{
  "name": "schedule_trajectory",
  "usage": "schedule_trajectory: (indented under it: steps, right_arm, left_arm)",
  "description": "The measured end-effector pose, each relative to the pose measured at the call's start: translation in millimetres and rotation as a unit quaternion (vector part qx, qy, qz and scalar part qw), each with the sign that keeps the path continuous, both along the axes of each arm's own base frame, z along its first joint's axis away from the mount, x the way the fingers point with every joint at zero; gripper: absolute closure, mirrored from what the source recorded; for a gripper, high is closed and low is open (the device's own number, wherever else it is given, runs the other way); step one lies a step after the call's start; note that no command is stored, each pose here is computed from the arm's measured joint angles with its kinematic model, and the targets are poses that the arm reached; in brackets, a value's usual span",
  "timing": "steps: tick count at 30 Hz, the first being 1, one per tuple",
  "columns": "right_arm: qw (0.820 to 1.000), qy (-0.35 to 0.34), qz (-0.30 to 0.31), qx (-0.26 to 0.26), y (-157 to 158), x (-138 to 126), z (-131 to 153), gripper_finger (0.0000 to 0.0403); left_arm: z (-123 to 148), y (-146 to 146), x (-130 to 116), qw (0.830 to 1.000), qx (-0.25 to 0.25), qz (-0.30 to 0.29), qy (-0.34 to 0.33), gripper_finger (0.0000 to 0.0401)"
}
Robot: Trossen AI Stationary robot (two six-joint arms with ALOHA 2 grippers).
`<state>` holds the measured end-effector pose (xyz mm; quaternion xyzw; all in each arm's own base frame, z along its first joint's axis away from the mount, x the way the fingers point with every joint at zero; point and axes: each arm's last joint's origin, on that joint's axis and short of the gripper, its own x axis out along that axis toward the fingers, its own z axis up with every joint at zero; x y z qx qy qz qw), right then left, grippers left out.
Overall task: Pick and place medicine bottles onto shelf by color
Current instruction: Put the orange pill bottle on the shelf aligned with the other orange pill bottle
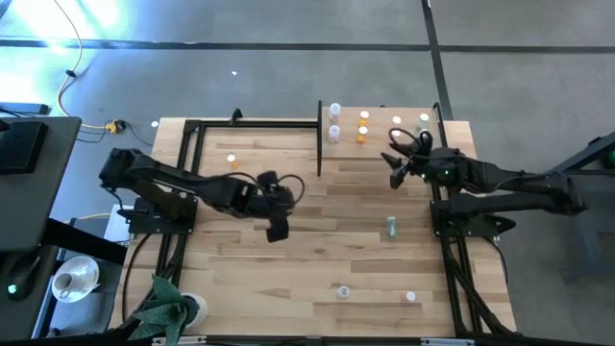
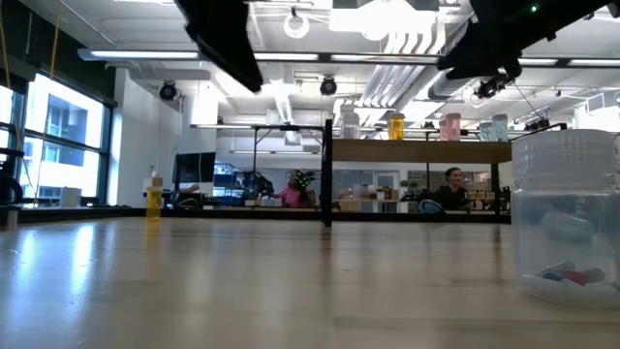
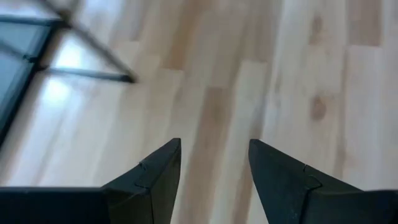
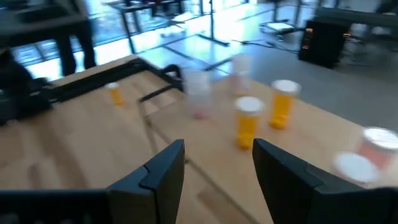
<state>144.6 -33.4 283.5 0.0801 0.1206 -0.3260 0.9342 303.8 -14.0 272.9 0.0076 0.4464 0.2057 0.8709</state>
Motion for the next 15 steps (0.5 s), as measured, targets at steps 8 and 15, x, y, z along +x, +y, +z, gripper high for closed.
schedule_trajectory:
  steps: [8, 15]
  right_arm:
    - [0.997, -0.001, 0.074, -0.007, 27, 17, -3, 0.0222]
    - [0.991, 0.027, 0.127, 0.01, 53, 34, -16, 0.0222]
  left_arm:
    - [26, 8, -46, 0.993, 0.034, 0.11, 0.011, 0.0225]
    - [31, 15, -55, 0.985, 0.058, 0.164, 0.0, 0.0226]
